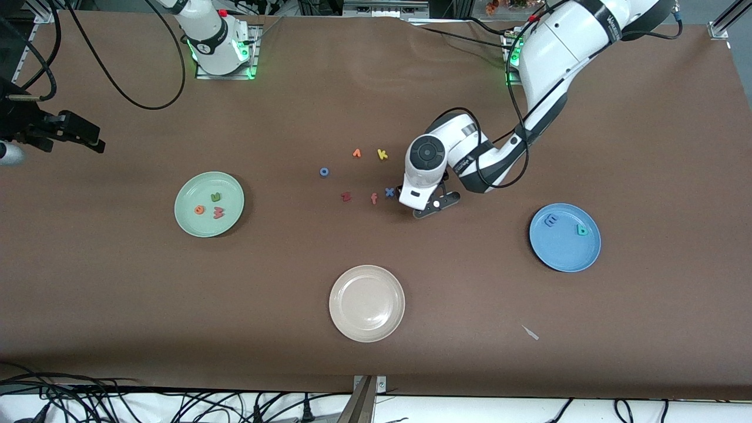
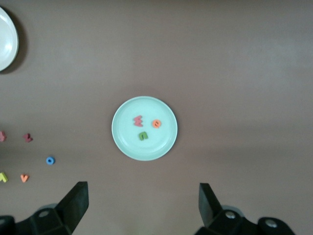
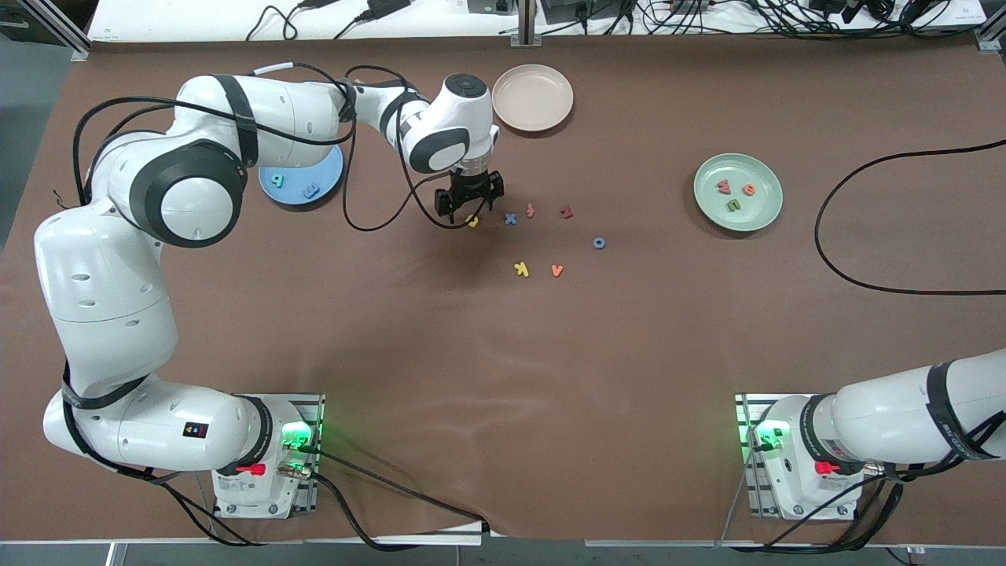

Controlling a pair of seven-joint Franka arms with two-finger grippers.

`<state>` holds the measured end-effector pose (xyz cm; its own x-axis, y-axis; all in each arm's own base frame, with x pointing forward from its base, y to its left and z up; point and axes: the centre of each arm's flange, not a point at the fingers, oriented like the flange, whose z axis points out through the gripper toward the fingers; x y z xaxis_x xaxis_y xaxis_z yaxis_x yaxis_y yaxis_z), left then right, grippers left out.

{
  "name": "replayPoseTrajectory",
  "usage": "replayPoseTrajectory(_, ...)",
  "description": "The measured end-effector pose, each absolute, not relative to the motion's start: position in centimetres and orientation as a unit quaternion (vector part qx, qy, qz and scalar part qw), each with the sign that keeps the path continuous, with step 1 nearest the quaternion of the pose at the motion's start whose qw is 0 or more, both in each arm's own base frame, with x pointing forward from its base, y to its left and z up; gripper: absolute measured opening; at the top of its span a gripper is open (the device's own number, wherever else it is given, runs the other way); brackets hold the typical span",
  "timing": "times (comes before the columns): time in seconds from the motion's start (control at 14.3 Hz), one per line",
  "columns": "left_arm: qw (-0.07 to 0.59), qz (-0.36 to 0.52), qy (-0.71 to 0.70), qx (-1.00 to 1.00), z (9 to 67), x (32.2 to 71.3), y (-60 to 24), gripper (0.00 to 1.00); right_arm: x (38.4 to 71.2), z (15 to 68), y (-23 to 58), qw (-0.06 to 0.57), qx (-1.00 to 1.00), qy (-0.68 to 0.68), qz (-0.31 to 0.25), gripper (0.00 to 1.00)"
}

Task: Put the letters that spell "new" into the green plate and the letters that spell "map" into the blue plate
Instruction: 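Return the right arm to rest while the left gripper reaches the yellow a, then grasp the yellow a with the left gripper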

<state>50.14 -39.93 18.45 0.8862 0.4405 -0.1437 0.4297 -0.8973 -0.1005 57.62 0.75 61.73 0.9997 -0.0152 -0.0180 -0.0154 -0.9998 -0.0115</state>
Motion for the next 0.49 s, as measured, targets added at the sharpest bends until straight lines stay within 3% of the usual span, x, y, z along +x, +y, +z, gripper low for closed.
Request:
replayPoseTrajectory(0.21, 0.014, 0.078, -0.258, -0.963, 17.4, 49.6, -39.7, 0.95, 57.9, 61.6, 0.9, 0.006, -1.0, 0.007, 0.006, 1.0)
replayPoseTrajectory(0.28, 0.014, 0.079, -0.262, -0.962, 17.1, 49.4, -39.7, 0.85, 57.9, 61.5, 0.9, 0.006, -1.0, 0.006, 0.006, 1.0)
replayPoseTrajectory(0.49, 0.017, 0.082, -0.268, -0.96, 16.8, 49.1, -39.5, 0.83, 58.2, 60.8, 1.0, 0.005, -1.0, 0.006, 0.012, 1.0)
